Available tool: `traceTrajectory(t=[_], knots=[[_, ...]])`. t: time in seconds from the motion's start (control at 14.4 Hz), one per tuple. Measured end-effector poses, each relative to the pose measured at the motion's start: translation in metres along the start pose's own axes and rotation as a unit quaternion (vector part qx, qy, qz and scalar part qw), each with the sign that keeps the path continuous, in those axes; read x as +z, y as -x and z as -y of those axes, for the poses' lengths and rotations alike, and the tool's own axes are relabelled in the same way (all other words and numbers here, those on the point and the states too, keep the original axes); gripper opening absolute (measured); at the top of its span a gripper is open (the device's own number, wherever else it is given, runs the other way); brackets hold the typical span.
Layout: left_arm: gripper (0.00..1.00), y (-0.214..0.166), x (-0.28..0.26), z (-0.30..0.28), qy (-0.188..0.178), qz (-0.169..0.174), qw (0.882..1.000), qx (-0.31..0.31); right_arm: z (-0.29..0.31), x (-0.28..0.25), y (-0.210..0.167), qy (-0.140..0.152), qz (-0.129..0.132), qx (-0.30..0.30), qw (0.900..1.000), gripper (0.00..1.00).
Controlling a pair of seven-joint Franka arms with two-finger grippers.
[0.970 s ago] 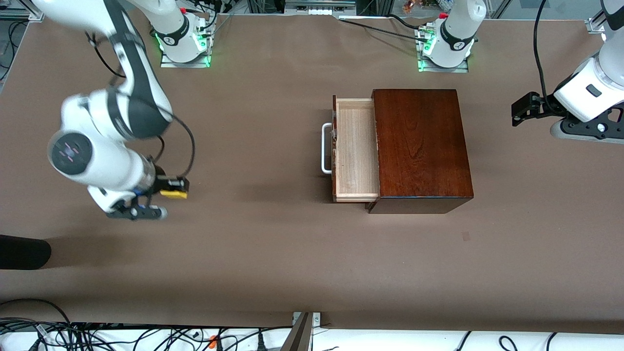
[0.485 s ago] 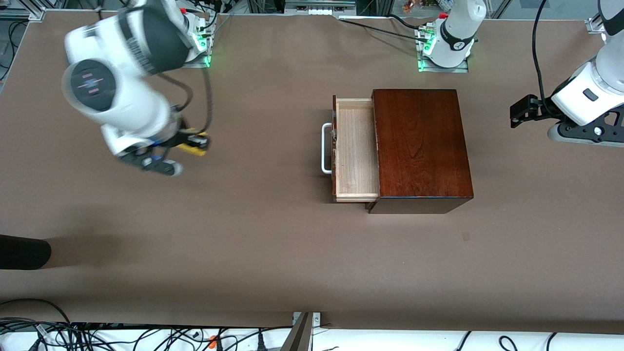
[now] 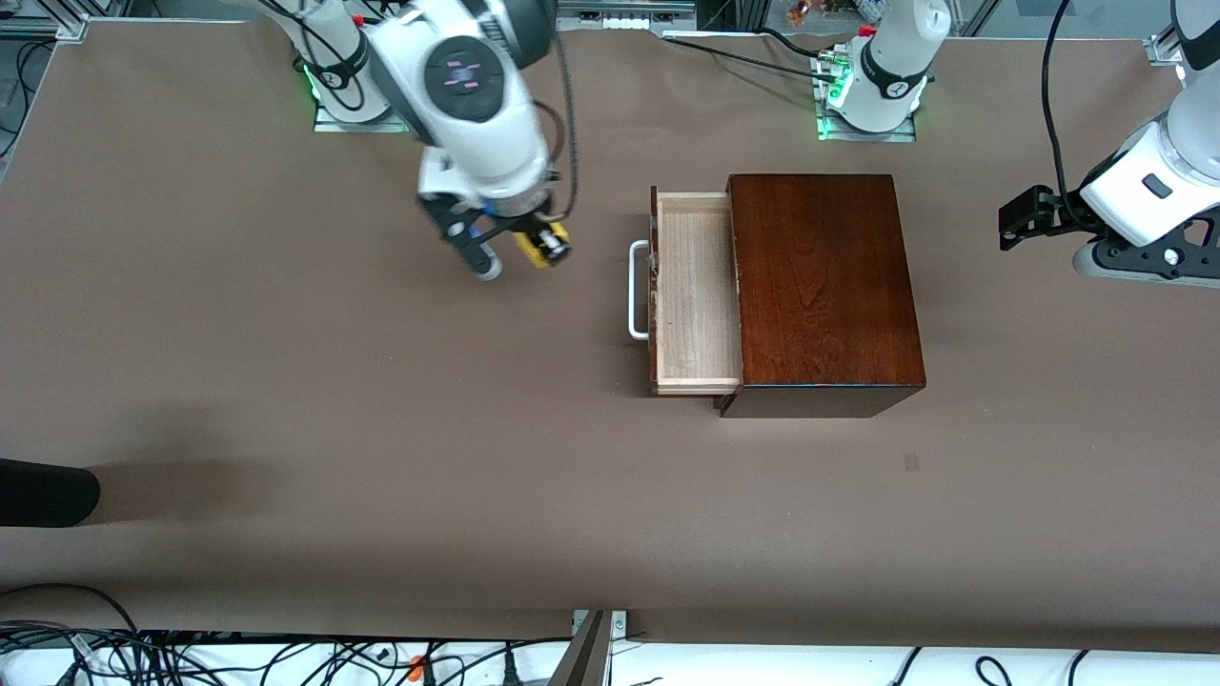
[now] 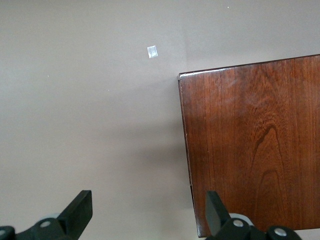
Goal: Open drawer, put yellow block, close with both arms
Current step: 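Lower the held yellow block into the drawer with the right gripper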
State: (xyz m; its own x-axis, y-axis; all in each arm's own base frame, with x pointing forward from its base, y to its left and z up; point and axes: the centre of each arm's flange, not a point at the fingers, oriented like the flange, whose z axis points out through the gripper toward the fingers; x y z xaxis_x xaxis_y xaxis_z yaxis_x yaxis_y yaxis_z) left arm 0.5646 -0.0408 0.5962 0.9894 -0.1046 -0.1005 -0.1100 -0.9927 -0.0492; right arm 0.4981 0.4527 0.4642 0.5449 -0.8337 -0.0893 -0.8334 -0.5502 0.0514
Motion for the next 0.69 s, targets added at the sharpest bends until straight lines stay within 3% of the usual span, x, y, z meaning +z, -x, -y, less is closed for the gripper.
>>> traceTrajectory(t=[0.28, 0.69], knots=[[1.0, 0.0, 0.0, 0.0, 0.0, 0.0, 1.0, 0.0, 0.037, 0.016, 0.063, -0.023, 0.019, 0.138, 0.99, 0.56], [1.0, 0.0, 0.0, 0.0, 0.0, 0.0, 1.0, 0.0, 0.058, 0.07, 0.133, -0.043, 0.048, 0.248, 0.967, 0.56]])
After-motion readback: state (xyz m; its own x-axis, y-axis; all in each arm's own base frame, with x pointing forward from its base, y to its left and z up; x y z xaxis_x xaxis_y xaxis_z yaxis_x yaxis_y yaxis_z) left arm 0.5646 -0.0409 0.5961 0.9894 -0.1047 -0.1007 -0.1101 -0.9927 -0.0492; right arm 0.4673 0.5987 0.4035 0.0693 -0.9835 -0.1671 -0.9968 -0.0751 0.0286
